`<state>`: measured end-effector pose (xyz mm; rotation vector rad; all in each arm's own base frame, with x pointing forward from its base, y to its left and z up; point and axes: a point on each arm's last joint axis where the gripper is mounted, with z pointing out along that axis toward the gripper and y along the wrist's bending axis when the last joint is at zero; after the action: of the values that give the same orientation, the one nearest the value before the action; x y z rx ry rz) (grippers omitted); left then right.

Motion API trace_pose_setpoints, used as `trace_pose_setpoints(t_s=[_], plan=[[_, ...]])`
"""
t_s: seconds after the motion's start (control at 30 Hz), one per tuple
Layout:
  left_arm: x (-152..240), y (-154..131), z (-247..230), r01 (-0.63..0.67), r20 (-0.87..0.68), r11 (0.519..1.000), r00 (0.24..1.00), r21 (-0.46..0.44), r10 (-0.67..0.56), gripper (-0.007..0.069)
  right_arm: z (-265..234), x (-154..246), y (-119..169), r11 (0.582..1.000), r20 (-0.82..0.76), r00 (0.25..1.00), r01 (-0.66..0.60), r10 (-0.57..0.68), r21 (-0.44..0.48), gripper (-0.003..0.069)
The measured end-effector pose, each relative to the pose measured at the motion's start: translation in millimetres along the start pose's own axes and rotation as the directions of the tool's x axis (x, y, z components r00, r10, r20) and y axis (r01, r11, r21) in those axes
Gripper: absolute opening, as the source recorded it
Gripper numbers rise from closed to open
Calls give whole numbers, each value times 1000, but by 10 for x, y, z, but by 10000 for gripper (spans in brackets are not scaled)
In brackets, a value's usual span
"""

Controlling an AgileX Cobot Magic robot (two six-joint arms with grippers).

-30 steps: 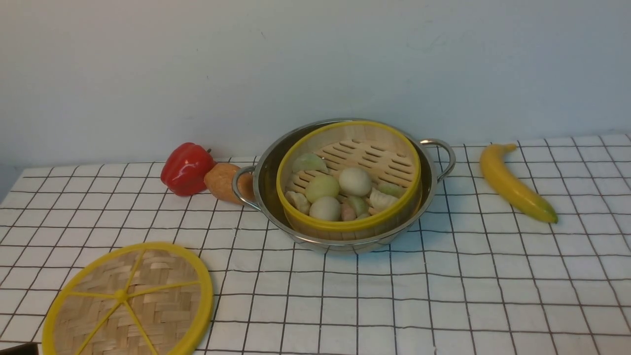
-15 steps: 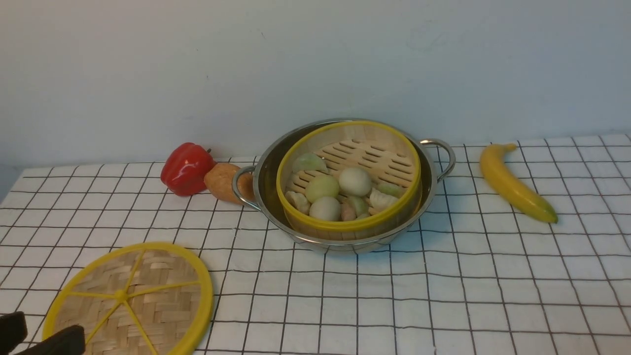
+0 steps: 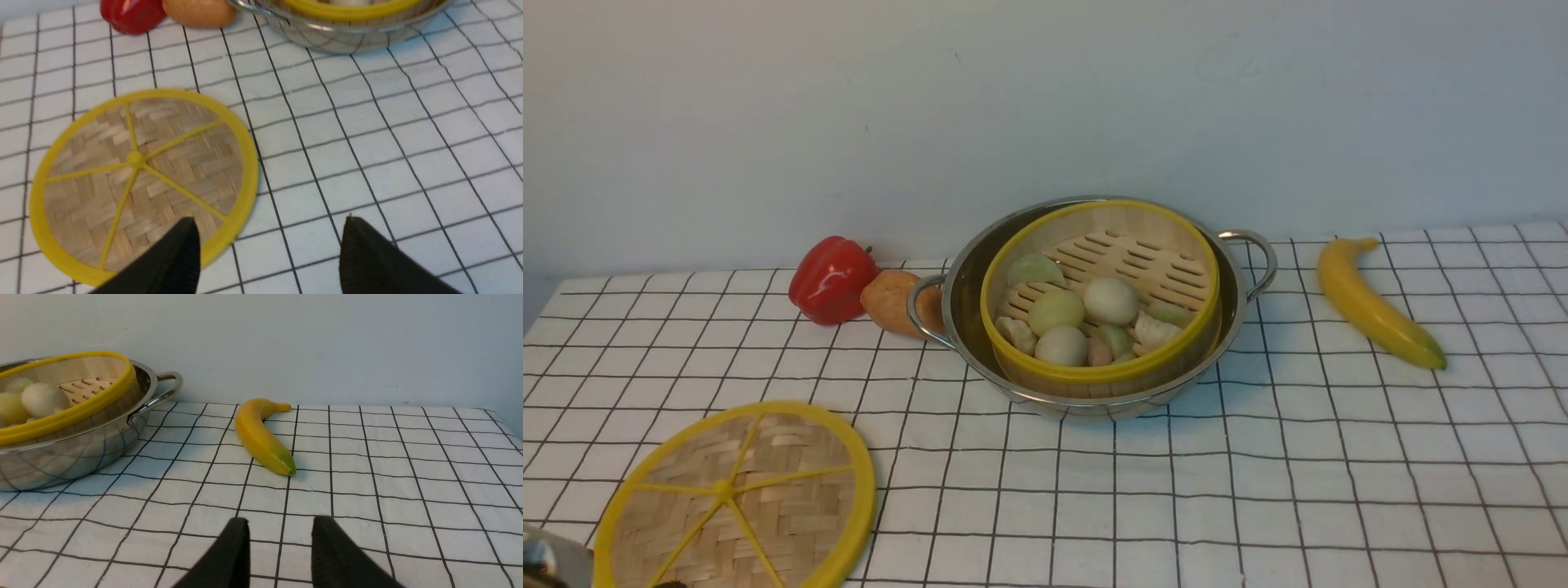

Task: Place the steamer in the pot on the white tablecloth, and put the lid on the steamer.
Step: 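Grasp the bamboo steamer lid lying on the table by its centre knob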

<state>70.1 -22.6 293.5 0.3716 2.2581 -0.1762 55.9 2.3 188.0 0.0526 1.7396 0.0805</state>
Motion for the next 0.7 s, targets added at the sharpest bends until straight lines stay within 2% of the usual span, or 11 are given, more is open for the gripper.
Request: trace_pose_setpoints(t_s=[0.1, 0.27, 0.47, 0.7], plan=[[-37, 24, 62, -15, -40, 1000, 999, 5, 15, 432, 0, 0, 0, 1000, 0, 1000, 0, 0, 0, 240], [-171, 167, 187, -47, -140, 997, 989, -66, 37, 432, 0, 0, 0, 1000, 0, 1000, 0, 0, 0, 240], [-534, 478, 605, 64, -371, 976, 918, -206, -139, 432, 0, 0, 0, 1000, 0, 1000, -1, 1, 0, 240], [-775, 684, 1143, 54, -541, 974, 824, -219, -167, 432, 0, 0, 0, 1000, 0, 1000, 4, -4, 0, 240]])
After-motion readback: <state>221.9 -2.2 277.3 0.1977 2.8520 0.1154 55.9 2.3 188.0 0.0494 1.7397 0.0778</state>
